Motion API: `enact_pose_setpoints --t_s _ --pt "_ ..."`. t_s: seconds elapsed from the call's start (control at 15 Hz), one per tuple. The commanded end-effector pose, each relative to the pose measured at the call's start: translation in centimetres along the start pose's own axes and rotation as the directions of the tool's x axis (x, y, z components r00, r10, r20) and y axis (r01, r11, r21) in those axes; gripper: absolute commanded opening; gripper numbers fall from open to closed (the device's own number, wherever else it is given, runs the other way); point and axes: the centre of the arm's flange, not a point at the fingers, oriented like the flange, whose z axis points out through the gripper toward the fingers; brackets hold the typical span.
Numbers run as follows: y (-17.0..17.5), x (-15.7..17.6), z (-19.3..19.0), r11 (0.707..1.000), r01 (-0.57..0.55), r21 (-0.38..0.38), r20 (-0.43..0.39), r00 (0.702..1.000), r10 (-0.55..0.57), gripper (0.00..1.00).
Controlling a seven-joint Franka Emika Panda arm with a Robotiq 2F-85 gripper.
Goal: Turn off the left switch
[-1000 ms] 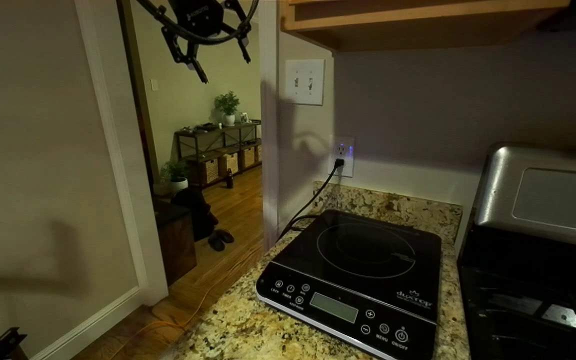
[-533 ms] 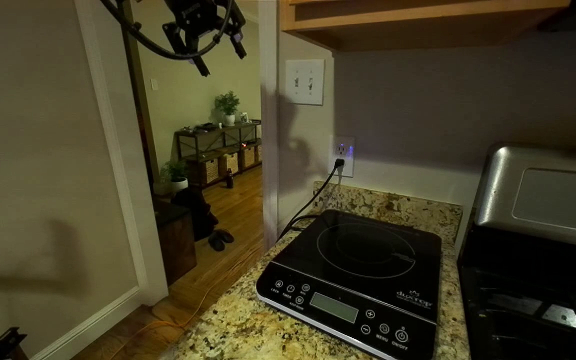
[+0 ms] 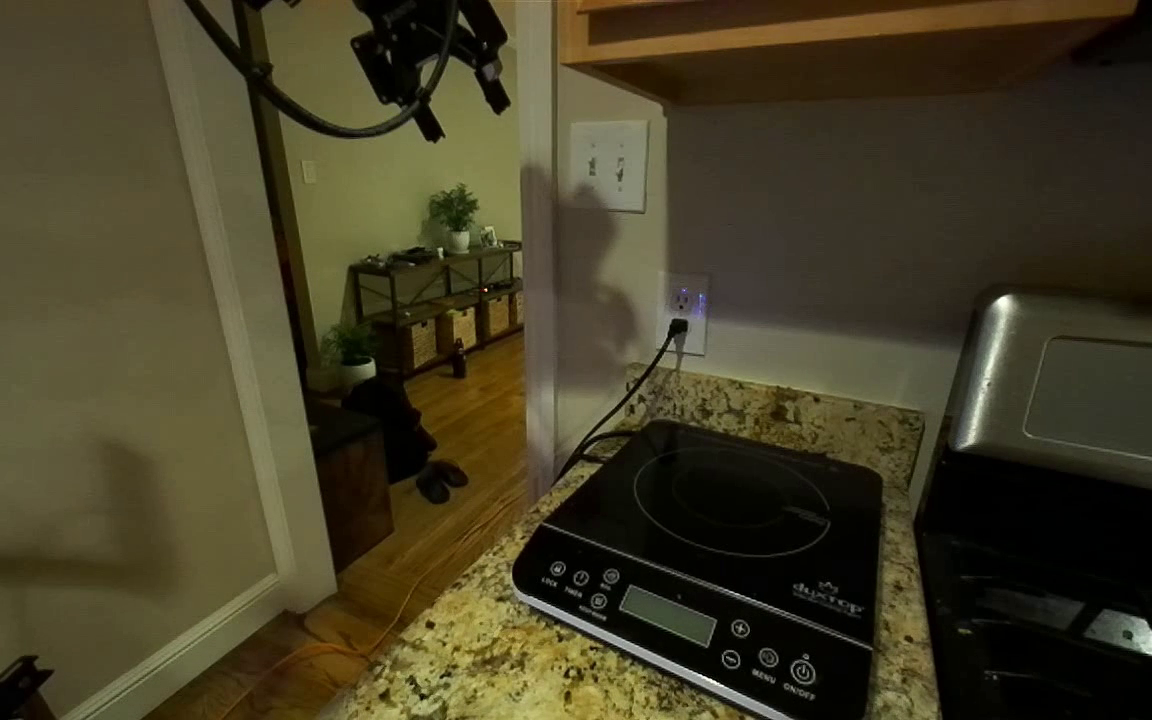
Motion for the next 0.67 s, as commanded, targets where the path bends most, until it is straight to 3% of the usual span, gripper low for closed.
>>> enact_pose_setpoints --t_s 0.0,0.27,0.6 --pt "0.0 0.0 0.0 1.000 0.000 0.000 -0.001 1.000 0.000 1.00" --pt "-2.6 0.0 1.4 0.972 -0.234 0.018 0.027 0.972 0.233 1.00" --pt "-4.9 0.5 3.7 0.882 -0.467 0.068 0.100 0.883 0.459 1.00"
